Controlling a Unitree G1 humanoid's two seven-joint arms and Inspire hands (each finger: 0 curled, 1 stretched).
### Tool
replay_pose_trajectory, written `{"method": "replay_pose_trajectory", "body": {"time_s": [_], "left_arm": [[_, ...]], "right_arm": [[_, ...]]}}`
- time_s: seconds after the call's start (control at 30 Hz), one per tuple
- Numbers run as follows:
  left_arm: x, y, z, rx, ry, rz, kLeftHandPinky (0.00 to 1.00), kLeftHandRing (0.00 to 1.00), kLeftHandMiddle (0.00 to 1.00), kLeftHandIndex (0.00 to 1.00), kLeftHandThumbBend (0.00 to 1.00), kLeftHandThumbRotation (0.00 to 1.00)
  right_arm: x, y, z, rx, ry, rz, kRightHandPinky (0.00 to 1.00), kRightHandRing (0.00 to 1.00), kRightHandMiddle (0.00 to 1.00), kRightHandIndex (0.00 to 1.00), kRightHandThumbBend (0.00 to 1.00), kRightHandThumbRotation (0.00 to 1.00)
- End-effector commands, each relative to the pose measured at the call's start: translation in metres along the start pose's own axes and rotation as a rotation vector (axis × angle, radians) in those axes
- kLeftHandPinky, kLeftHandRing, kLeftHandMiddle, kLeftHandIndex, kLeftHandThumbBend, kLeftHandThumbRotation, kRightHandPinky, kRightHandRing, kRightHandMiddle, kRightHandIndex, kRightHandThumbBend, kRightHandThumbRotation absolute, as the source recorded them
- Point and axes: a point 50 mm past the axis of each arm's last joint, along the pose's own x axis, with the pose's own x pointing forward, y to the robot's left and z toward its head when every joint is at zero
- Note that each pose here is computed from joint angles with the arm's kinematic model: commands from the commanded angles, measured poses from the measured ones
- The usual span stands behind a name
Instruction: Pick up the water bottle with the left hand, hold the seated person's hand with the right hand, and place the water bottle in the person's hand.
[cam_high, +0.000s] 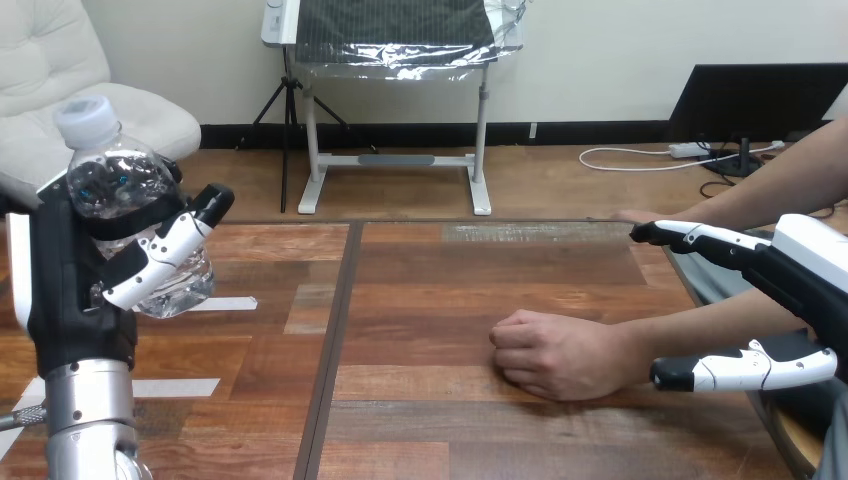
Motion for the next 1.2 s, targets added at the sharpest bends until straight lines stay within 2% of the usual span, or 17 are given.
{"method": "replay_pose_trajectory", "body": {"time_s": [0.0, 0.73, 1.17], "left_arm": [[0.0122, -0.0053, 0.0192, -0.028, -0.105, -0.011, 0.23, 0.29, 0.34, 0.4, 0.59, 0.0], [0.0124, -0.0046, 0.0187, 0.001, -0.107, -0.009, 0.23, 0.29, 0.34, 0.4, 0.59, 0.0], [0.0128, -0.0047, 0.0191, -0.023, -0.109, -0.012, 0.23, 0.29, 0.34, 0.39, 0.59, 0.0]], "right_arm": [[0.0072, -0.0135, 0.0083, -0.025, -0.051, -0.062, 0.91, 0.9, 0.91, 0.91, 1.0, 0.73], [0.0069, -0.0144, 0.0078, -0.032, -0.059, -0.064, 0.9, 0.89, 0.9, 0.9, 1.0, 0.72], [0.007, -0.0147, 0.0093, -0.04, -0.058, -0.066, 0.9, 0.89, 0.9, 0.91, 1.0, 0.72]]}}
